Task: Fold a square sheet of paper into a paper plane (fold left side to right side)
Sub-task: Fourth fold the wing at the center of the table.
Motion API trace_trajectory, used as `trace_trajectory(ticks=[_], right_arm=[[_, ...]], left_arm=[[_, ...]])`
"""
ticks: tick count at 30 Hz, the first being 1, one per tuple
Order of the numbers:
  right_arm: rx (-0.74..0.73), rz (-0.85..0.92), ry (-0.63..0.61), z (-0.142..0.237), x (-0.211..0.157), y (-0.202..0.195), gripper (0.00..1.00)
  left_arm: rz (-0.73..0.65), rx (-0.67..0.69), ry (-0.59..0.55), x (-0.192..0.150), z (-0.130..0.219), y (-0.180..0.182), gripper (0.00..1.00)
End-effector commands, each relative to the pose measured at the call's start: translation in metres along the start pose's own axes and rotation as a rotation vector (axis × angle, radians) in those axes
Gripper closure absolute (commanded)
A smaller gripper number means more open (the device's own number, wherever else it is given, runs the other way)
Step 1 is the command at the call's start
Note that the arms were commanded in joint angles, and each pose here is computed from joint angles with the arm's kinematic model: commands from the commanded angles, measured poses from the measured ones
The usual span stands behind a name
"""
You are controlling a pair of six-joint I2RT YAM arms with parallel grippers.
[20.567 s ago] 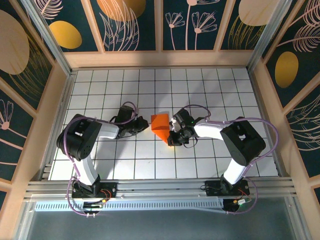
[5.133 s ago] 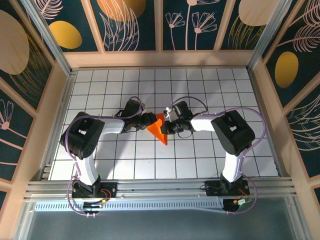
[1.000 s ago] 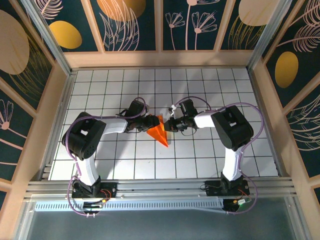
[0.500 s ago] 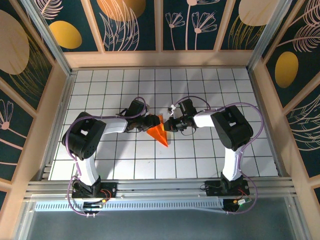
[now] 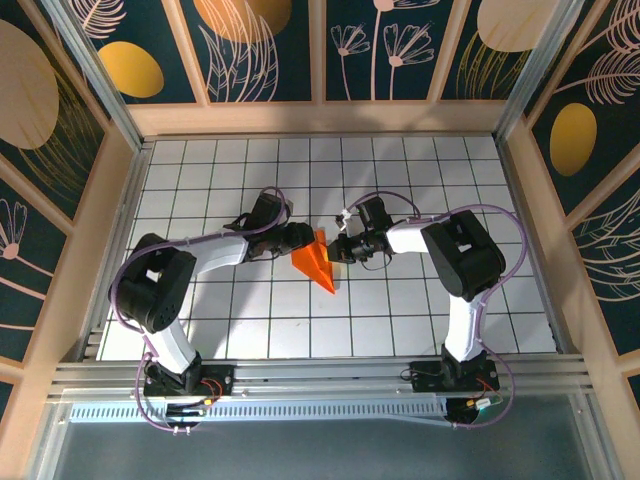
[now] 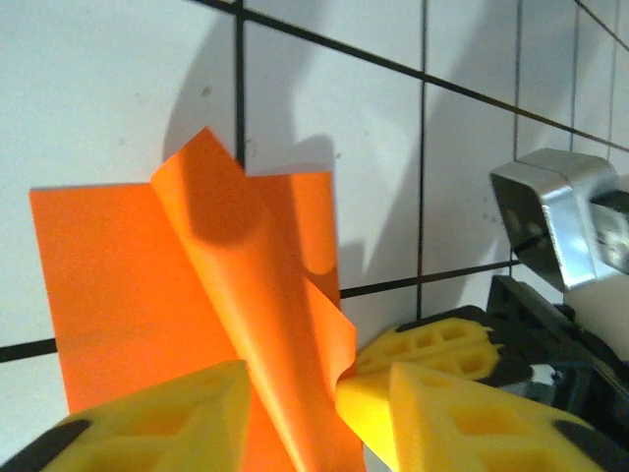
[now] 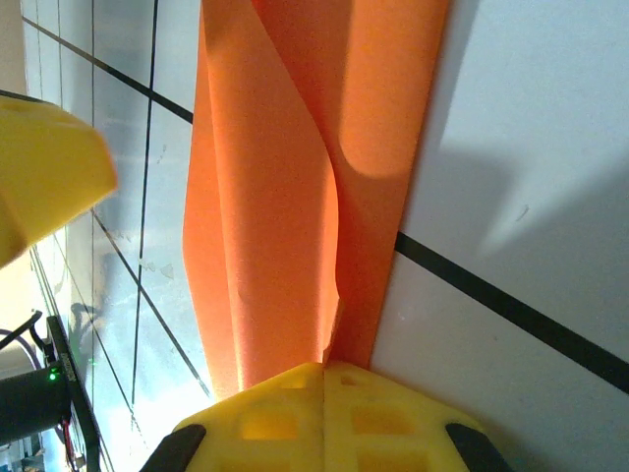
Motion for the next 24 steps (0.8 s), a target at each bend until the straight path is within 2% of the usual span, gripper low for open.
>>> trace_trajectory(ticks=[1,5,9,14,24], right_arm=[[-0.148,-0.063,0.072,-0.014,-0.022,-0.028,1.0],[-0.158,-0.07,0.074,-0.014,-0.022,-0.029,1.0],[-0.165,-0.071,0.076,-0.014,-0.022,-0.03,1.0],[-0.176,-0.068,0.081,-0.013,-0.022,-0.03,1.0],[-0.201,-0.064,0.093,-0.013,-0.023,-0.033,1.0]], left_arm=[[-0.007,-0.074,0.034,-0.005,0.003,-0.007,0.7],[0.001,-0.136,0.093,-0.011,-0.01,-0.009,0.84],[0.005,-0.152,0.139,-0.016,-0.024,-0.008,0.9],[0.016,-0.131,0.168,-0.021,-0.036,0.001,0.92],[0.021,0.001,0.157,-0.026,-0.042,0.026,0.93]])
Point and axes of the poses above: each hand's point on the last joint's axis, 136 mm out from that joint toward the fingers, its own z axis back along the fingers, its own y axis along the line the jaws close on, x = y × z, the point moved 7 cm from there along z, back along the fingers, and after that the axes turned 7 degrees about z, right-handed, at the moved point
